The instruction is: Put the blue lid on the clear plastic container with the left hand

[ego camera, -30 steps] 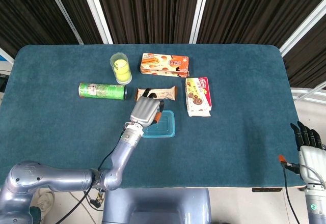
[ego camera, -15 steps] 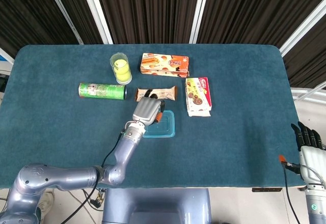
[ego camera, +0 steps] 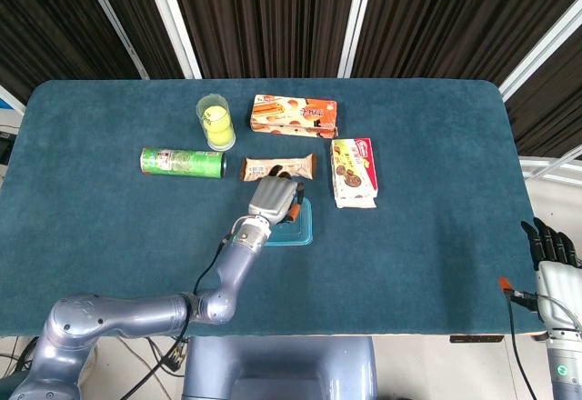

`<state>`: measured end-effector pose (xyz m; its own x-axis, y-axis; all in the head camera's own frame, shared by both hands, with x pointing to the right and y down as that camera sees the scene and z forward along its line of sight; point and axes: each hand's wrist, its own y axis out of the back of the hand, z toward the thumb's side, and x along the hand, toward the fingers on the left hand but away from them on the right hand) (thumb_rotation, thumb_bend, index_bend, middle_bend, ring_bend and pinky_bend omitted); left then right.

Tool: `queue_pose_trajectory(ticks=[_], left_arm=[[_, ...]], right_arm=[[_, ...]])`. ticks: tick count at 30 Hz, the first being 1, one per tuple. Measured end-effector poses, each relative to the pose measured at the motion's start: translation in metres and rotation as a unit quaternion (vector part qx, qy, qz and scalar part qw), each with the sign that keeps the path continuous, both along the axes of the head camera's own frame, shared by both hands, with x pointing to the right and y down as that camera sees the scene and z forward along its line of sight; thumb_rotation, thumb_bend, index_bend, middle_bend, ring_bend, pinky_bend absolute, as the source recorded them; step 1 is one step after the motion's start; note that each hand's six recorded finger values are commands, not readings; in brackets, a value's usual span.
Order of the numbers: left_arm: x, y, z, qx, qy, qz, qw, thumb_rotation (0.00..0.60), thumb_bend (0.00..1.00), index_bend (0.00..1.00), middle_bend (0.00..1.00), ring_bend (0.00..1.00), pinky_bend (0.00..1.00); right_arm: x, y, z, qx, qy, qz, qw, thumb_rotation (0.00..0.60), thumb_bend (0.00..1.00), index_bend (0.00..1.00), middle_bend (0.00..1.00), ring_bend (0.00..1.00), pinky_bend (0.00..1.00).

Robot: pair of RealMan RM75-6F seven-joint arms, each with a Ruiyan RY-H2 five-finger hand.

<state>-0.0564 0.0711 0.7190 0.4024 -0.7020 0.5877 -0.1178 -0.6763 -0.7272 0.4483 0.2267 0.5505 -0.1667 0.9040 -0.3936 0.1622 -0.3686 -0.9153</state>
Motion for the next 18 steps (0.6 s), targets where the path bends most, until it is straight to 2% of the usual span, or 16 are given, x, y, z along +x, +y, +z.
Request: queue_pose_trajectory(ticks=[11,18], left_arm=[[0.0099,0.0034,0.0036,-0.018,0.012,-0.002,0.9998,0.6,0.55,0.68,0.64,0.24,0.11],[0.0098,0.0028,0.007,-0.015,-0.006,-0.001,0.9999,0.6,0.55,0.68,0.65,0.24,0.11]], right_arm=[[0.0011,0.0004,-0.0002,-0.001,0.001,0.003,1.0,0.6,0.29,0.09,0.0,0.0,0.0],[0.0015,-0.0001,-0.0004,0.0,0.001,0.006,1.0,0.6,0.29,0.09,0.0,0.0,0.0]])
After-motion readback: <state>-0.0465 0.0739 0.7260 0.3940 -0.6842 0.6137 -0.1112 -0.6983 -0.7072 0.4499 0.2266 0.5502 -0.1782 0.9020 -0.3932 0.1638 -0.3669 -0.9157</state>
